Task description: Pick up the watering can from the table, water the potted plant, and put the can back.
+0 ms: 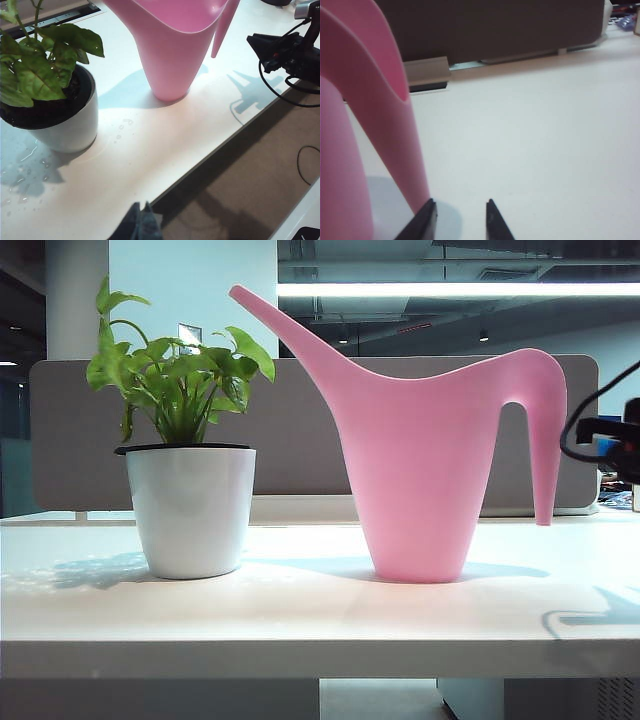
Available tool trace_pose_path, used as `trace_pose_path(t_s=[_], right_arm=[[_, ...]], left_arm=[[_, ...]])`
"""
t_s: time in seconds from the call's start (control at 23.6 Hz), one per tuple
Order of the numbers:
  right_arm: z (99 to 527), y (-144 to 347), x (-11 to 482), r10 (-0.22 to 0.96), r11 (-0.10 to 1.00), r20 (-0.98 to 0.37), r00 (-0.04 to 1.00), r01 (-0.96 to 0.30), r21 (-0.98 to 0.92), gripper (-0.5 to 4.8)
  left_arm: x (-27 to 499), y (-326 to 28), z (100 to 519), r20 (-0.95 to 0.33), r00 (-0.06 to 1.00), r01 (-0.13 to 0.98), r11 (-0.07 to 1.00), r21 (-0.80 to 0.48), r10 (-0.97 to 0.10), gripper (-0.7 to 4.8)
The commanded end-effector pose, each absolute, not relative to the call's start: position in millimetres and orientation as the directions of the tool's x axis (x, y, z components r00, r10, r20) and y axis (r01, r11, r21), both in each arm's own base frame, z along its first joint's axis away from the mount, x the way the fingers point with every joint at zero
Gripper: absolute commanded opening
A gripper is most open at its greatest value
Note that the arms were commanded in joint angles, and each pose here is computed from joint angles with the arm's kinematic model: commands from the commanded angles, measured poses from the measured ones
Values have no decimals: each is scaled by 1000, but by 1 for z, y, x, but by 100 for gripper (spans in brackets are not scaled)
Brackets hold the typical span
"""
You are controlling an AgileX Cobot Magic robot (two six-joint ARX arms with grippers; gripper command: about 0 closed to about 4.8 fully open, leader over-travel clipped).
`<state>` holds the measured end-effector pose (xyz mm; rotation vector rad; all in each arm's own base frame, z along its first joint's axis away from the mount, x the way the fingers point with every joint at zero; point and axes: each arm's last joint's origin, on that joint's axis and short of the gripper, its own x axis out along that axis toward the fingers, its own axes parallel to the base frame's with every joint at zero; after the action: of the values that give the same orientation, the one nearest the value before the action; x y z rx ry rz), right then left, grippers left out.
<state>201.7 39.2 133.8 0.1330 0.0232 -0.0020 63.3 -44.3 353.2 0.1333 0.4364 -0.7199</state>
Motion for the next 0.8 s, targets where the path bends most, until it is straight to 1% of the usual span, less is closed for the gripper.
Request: trace_pose_path(t_s=[0.04,0.08,0.21,0.38,0.59,0.8], right_arm=[[143,45,209,109,985,32,994,-112,128,249],[144,45,211,116,985,31,993,-119,122,258],[147,46,216,115,990,35,993,-117,82,258],[152,48,224,115,990,48,992,-119,79,258],[155,51,237,126,989,1,992,-125,74,258],[158,55,250,142,987,5,990,-142,75,258]], left_arm=[[63,-44,355,-419,669,666,745,-29,-614,3],[63,-44,355,-419,669,666,745,-29,-614,3],[63,-44,355,-419,669,666,745,-29,-614,3],[63,-44,355,-419,669,666,745,-29,-614,3],[63,-44,355,-418,669,666,745,-29,-615,3],[63,-44,355,-418,669,666,745,-29,-615,3]])
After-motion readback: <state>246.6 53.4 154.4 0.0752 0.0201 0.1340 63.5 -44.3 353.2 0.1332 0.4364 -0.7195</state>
